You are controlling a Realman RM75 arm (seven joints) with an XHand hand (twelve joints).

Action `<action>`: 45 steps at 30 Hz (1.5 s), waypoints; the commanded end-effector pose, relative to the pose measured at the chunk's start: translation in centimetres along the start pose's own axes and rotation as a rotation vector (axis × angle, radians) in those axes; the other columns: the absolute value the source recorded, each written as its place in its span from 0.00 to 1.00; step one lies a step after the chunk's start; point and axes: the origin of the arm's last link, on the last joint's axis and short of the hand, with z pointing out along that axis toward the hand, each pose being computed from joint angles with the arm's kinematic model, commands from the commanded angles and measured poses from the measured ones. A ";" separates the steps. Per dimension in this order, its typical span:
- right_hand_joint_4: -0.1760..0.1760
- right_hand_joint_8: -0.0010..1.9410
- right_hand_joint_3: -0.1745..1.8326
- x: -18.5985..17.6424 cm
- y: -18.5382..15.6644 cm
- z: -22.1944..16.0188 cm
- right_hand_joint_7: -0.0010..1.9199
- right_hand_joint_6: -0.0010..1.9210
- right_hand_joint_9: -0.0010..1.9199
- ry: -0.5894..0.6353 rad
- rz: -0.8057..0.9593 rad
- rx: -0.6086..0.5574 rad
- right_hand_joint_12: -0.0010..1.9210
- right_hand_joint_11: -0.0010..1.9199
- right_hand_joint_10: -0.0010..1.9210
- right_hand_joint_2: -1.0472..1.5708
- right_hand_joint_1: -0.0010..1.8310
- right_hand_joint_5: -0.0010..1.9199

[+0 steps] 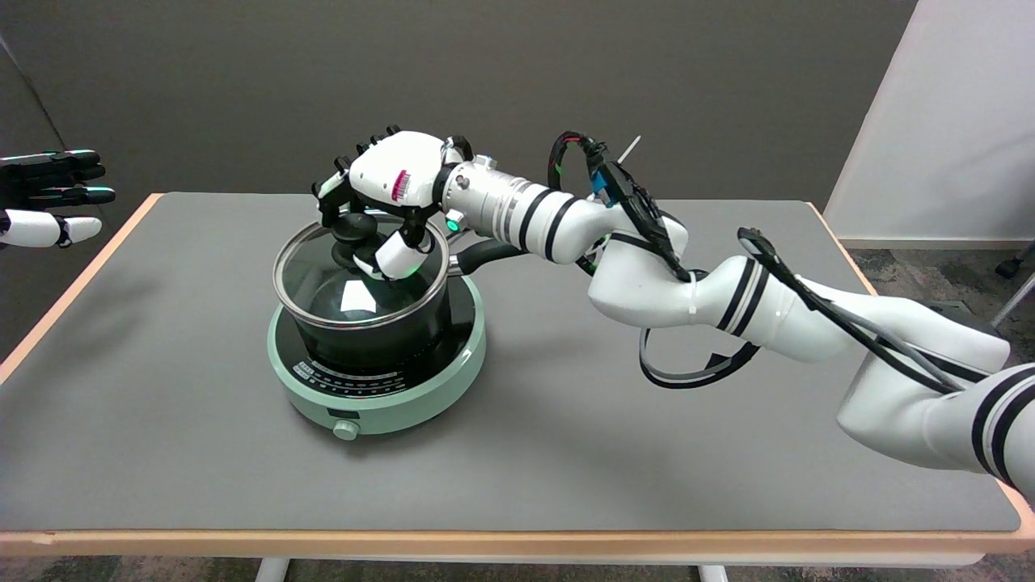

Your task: Pick up the pot lid.

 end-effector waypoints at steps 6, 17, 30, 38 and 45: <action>1.00 0.19 0.52 -0.4 0.1 -0.2 0.44 0.28 0.41 -0.005 0.005 0.001 0.44 0.26 0.29 0.66 0.46 0.36; 1.00 0.36 0.22 -0.6 0.1 -0.3 0.46 0.70 0.44 0.004 0.008 0.008 0.49 0.30 0.41 0.82 0.50 0.39; 0.40 0.58 0.26 -0.7 0.8 -0.6 0.52 0.69 0.47 0.014 0.002 0.007 0.54 0.35 0.73 0.78 0.66 0.40; 0.35 0.58 0.26 -0.7 1.3 -0.7 0.52 0.68 0.46 0.018 -0.004 0.002 0.54 0.35 0.76 0.78 0.66 0.39; 0.32 0.59 0.25 0.4 2.0 -0.7 0.52 0.68 0.47 0.035 -0.019 -0.008 0.53 0.37 0.79 0.79 0.66 0.39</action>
